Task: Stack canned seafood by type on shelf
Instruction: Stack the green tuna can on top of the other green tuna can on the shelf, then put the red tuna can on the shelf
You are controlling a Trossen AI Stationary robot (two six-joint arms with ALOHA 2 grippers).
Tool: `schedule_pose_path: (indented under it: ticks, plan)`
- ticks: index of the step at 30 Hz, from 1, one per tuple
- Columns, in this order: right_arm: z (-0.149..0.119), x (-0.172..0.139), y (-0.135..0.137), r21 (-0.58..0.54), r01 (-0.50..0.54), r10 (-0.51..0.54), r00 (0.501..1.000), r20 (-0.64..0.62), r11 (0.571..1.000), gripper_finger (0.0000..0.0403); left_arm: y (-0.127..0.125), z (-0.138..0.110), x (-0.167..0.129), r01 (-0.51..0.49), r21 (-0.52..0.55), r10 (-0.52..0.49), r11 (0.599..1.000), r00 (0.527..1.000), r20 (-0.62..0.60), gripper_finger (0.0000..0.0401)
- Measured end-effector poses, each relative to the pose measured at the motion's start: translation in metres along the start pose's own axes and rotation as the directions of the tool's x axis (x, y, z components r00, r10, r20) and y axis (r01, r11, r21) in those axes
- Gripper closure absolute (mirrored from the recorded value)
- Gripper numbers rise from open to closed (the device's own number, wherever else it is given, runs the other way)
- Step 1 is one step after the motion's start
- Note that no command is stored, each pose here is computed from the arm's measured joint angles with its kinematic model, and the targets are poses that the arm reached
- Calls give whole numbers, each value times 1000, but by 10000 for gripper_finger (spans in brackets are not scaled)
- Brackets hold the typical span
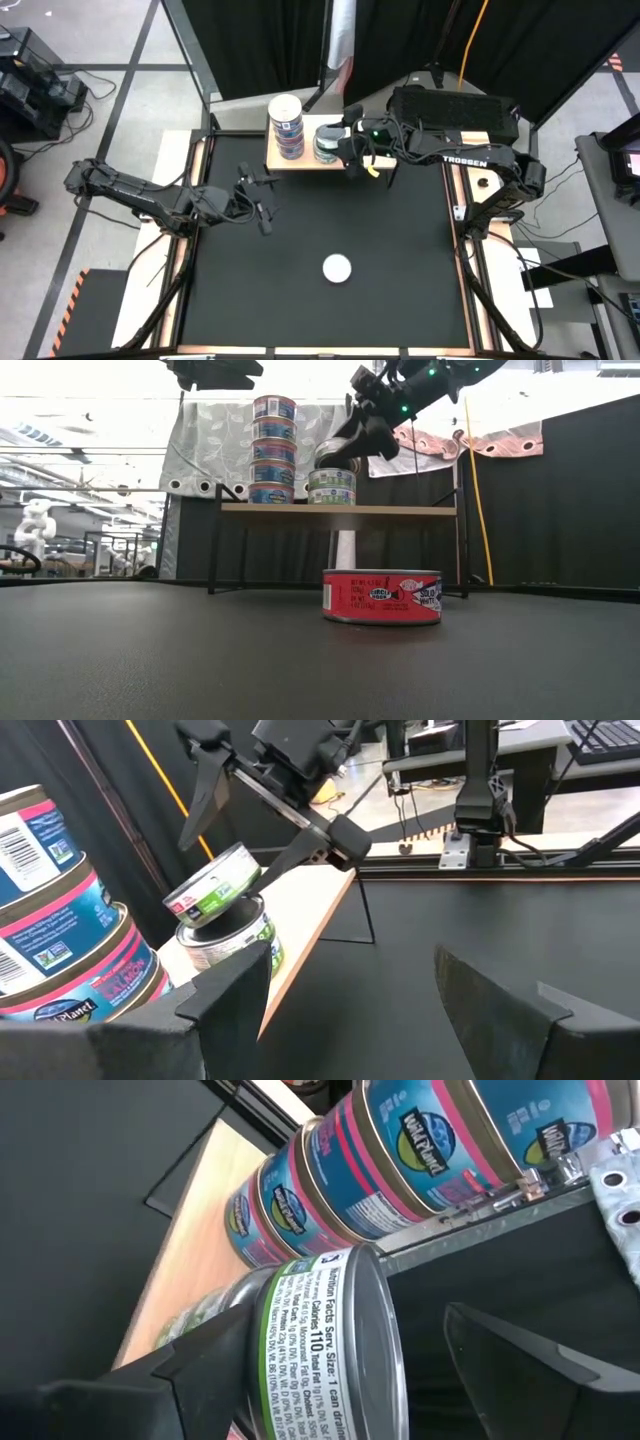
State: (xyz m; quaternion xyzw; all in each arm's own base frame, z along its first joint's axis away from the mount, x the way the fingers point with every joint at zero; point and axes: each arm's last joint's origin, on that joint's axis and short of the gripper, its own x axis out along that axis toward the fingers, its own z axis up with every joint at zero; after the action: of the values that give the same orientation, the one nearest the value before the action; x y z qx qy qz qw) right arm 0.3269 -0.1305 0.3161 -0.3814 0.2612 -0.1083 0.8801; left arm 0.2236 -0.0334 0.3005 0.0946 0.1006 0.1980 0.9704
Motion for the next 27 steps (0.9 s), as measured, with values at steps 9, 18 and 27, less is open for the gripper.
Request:
schedule_pose_path:
  ticks: [9, 18, 27]
  plan:
    - [0, 0, -1, 45, -19, 18, 1000, 25, 999, 85, 0, 0, 0, 0, 0, 0, 1000, 1000, 0, 120]
    - [-3, 0, -4, 156, -26, 20, 999, 43, 987, 85, 0, 0, 0, 5, -2, -5, 1000, 1000, 1, 120]
    - [0, -3, -4, 172, -29, 21, 999, 47, 985, 85, 0, 0, 0, 6, -3, -6, 1000, 1000, 1, 120]
